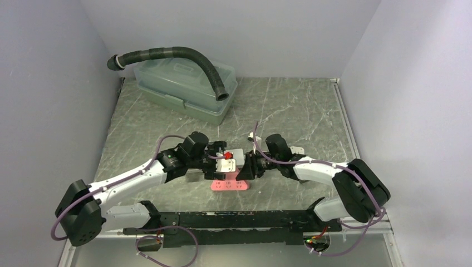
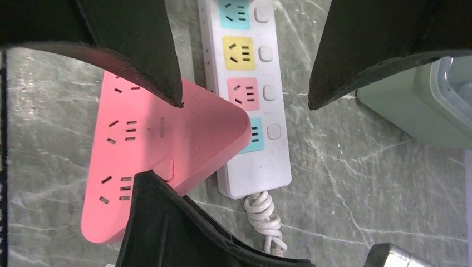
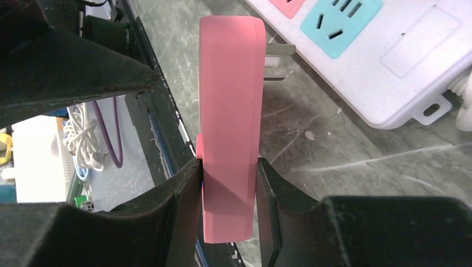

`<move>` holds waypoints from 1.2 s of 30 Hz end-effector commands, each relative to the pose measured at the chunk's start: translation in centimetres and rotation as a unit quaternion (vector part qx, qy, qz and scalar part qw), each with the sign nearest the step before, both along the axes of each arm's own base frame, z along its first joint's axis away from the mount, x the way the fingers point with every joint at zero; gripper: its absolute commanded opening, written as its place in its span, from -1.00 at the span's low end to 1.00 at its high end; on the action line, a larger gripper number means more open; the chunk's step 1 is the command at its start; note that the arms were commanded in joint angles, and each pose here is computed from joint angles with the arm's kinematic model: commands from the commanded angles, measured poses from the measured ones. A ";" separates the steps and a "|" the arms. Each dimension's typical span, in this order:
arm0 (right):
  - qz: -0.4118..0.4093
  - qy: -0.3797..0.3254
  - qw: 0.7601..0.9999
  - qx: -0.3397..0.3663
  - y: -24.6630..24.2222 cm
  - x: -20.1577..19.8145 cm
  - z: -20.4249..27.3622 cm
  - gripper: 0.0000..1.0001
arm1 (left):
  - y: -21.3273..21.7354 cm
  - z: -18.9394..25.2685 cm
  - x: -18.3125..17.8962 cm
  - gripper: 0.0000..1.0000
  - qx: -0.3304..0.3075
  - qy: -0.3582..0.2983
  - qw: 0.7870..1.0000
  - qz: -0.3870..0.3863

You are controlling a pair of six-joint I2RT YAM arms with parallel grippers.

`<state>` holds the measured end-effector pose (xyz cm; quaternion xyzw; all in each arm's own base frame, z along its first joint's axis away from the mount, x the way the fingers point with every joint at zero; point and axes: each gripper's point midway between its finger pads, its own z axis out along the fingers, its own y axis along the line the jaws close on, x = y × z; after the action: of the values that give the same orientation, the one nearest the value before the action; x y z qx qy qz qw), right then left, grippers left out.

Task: Insert the plug
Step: Pick up the plug from the center of the board.

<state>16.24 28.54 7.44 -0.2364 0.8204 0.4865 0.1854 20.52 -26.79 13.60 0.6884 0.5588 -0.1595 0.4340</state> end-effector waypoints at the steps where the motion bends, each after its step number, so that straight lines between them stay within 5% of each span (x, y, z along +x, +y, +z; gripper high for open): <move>1: -0.017 -0.012 1.000 0.008 -0.3 1.4 0.4 -1.00 | -1.6 0.7 1.9 0.69 -0.017 -0.035 0.999 -0.003; 9: -0.048 0.012 0.999 -0.001 -1.2 2.2 -1.3 -1.00 | -3.2 0.1 4.2 0.15 -0.018 -0.052 0.998 -0.009; 26: -0.051 0.108 0.993 0.019 -2.5 2.4 -3.1 -1.00 | -5.0 -1.3 3.8 -0.05 -0.004 -0.010 0.998 -0.064; 29: -0.053 0.120 0.991 0.022 -2.7 2.3 -3.3 -1.00 | -5.1 -1.7 3.4 -0.20 0.003 -0.002 0.997 -0.079; 32: -0.048 0.132 0.990 0.028 -2.8 2.1 -3.2 -1.00 | -4.7 -1.2 3.3 -0.14 0.011 -0.004 0.997 -0.080; 36: -0.042 0.140 0.989 0.029 -2.7 1.8 -2.7 -1.00 | -3.0 0.1 2.8 0.21 0.006 -0.006 0.996 -0.092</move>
<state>18.08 26.31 5.31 -0.1494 0.8198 0.5420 0.1087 23.45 -30.42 10.22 0.7347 0.5250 -0.1826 0.3890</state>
